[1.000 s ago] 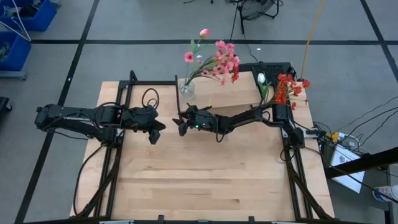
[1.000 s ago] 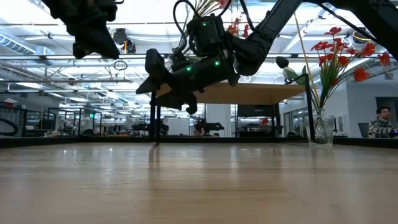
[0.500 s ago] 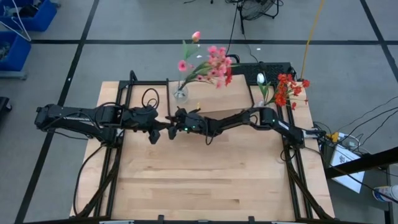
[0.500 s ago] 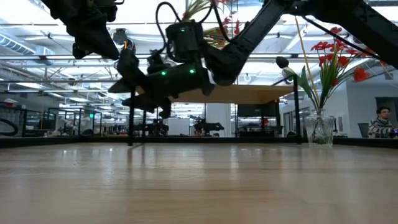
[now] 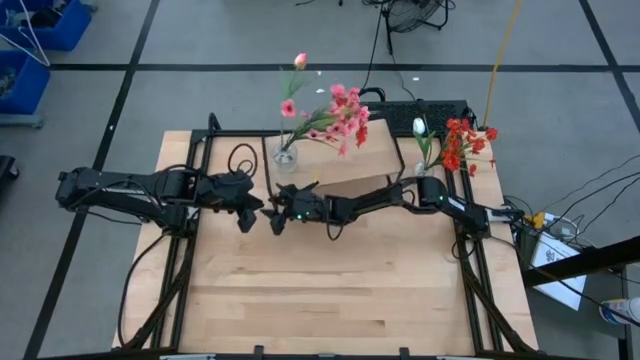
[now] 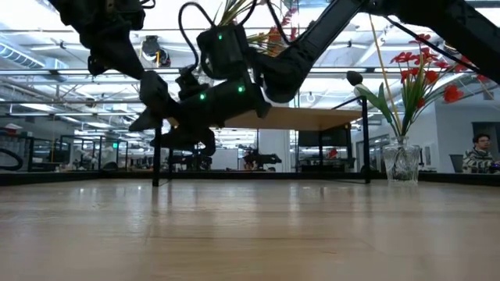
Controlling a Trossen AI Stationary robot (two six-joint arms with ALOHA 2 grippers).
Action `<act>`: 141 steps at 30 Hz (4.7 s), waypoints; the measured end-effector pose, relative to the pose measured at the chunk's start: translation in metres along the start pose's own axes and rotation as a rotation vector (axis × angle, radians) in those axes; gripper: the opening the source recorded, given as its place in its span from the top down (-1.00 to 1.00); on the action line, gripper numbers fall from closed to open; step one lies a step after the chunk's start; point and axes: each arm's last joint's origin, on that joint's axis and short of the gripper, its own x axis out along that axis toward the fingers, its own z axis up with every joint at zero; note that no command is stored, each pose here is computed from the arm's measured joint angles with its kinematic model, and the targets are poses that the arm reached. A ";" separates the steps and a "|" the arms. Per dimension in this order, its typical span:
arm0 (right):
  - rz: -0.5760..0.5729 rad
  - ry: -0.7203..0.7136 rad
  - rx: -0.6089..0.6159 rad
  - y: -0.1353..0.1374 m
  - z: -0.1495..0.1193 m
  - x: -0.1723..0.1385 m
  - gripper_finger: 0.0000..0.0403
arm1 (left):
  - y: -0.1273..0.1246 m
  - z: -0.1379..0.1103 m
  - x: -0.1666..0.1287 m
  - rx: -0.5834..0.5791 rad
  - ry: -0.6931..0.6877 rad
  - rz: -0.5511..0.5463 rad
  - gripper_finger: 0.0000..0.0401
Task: Pick and place flowers into a vace then onto a shelf
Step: Adjust the shelf on the table, then put the transparent vase with flowers on the shelf
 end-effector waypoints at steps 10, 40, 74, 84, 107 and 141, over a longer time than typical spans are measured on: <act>-0.015 0.086 0.075 0.035 -0.016 -0.021 -0.39 | 0.000 0.000 0.000 0.034 0.004 0.002 0.75; -0.696 0.355 0.179 0.083 0.003 -0.147 -0.96 | -0.044 0.035 0.037 0.101 -0.251 -0.367 0.75; -1.132 -0.137 0.354 -0.024 -0.051 -0.352 -0.95 | -0.050 0.040 0.111 0.036 -0.237 -0.404 0.75; -1.035 -0.378 0.410 -0.079 -0.065 -0.367 -0.95 | -0.028 0.050 0.114 -0.011 -0.257 -0.327 0.75; -0.898 -0.638 0.565 -0.119 -0.088 -0.370 -0.95 | -0.013 0.056 0.116 -0.037 -0.265 -0.277 0.75; -1.182 -0.363 0.024 -0.134 -0.063 -0.354 -0.95 | -0.010 0.053 0.117 -0.036 -0.243 -0.215 0.75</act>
